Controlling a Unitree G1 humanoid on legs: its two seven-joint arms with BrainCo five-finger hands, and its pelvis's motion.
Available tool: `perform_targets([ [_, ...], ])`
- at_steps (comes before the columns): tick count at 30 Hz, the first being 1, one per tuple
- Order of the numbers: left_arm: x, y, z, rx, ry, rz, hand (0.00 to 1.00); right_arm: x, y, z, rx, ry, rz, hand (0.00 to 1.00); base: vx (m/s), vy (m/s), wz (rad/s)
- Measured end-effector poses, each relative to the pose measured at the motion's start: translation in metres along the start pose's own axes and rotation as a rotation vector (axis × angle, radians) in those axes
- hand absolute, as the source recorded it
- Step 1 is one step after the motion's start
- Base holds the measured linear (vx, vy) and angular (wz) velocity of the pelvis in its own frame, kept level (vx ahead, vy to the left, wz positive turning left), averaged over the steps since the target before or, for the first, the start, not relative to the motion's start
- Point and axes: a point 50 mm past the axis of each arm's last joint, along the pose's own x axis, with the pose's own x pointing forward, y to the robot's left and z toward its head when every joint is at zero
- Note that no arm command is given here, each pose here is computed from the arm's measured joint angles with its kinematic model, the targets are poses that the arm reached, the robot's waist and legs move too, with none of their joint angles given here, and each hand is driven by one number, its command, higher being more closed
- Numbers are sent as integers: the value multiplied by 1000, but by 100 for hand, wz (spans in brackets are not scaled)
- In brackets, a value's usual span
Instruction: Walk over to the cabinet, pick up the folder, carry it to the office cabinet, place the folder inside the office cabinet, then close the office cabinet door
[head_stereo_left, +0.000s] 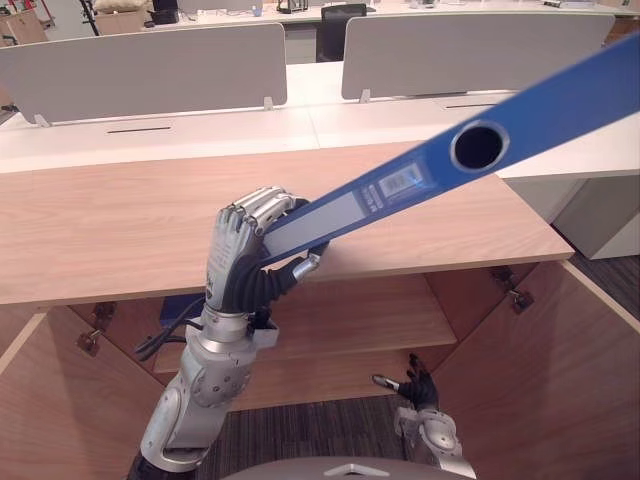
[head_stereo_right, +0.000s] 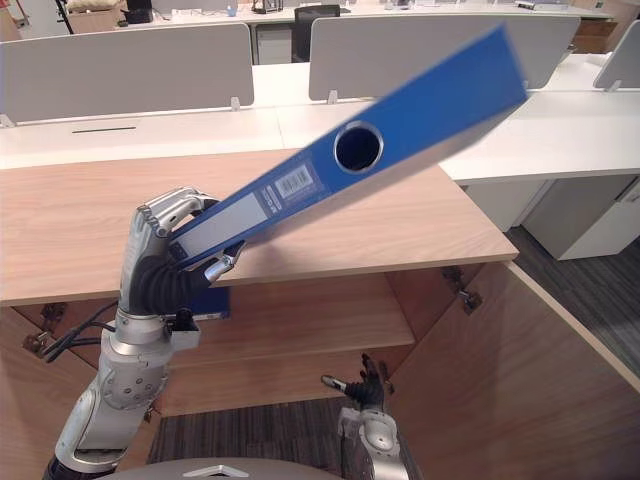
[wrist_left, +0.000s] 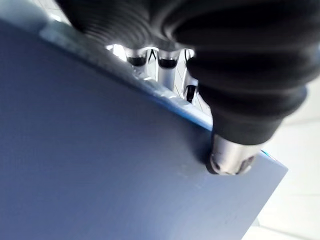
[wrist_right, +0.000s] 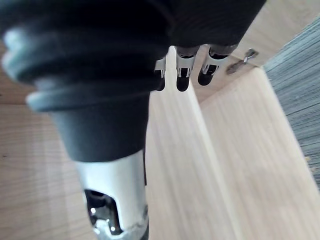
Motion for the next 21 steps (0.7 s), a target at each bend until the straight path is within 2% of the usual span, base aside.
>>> perform_targets([
  [7, 9, 15, 18, -280, -12, 200, 100, -9, 15, 61, 185, -293, -1, 0, -33, -18, -20],
  [13, 12, 27, 16, -395, 22, 325, 100, -31, 11, 108, 281, -537, -32, 0, -22, -21, -6],
  [17, 8, 32, 11, -449, 65, 363, 100, -49, 7, 141, 333, -716, -41, 0, -36, -19, -14],
  [21, 6, 36, 5, -558, 117, 387, 100, -73, 4, 174, 382, -914, -17, 0, -42, -20, -11],
])
